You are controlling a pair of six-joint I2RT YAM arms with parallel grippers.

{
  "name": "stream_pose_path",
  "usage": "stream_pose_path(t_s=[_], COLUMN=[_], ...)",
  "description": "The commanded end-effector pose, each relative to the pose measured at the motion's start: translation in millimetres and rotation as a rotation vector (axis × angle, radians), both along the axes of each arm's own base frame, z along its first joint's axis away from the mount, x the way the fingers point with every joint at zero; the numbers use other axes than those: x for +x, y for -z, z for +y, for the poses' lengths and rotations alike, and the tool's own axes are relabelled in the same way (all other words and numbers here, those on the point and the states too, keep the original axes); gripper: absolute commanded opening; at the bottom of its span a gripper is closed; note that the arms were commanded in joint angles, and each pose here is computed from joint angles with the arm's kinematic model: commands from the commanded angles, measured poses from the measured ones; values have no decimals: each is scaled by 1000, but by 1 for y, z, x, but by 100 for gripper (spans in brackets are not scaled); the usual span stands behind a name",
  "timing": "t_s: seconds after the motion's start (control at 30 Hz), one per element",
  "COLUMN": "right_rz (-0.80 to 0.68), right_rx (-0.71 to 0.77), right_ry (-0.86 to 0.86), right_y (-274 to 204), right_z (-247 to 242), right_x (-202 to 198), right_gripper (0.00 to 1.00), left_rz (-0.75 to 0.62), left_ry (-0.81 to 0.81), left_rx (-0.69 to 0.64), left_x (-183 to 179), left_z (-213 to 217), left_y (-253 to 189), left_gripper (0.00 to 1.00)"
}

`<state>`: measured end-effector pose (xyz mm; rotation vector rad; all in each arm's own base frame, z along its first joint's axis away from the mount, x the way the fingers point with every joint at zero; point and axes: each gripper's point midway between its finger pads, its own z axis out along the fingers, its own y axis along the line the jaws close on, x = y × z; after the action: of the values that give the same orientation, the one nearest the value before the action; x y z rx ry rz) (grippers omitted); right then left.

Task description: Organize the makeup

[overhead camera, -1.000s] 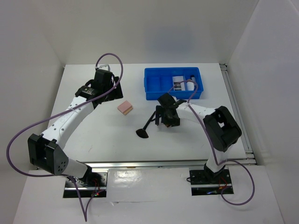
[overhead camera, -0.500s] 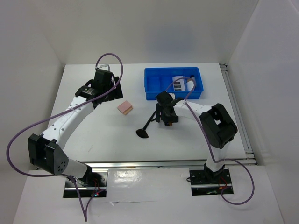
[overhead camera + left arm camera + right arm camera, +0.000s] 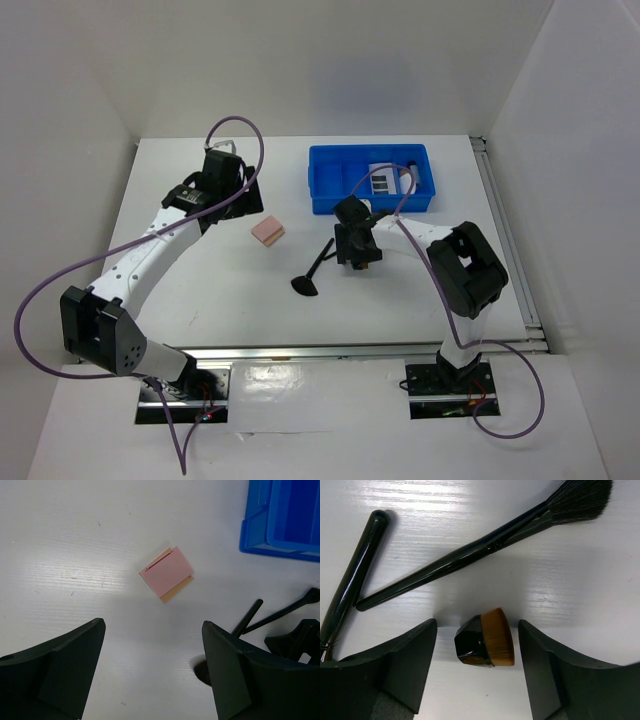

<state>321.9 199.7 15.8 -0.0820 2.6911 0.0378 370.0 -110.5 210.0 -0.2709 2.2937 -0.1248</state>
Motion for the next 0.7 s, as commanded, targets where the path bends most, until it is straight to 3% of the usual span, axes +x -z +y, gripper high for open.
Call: stream_pose_path(t_s=[0.0,0.27,0.5,0.67], right_rz=[-28,-29,-32,-99], right_rx=[-17,-21,-31,-26], right_ry=[-18,-26,-22,-15], right_y=[-7,-7,-15,-46], right_z=[-2,-2,-5,-2], right_x=[1,1,0,16], right_gripper=[72,58,40,36], left_rz=[-55,-55,-55,-64], left_ry=[-15,-15,-15,-15], left_rx=[-32,-32,-32,-35], left_x=[2,2,2,3], left_z=[-1,-1,-1,-1], left_y=[-16,-16,-16,-20], left_gripper=[92,92,92,92])
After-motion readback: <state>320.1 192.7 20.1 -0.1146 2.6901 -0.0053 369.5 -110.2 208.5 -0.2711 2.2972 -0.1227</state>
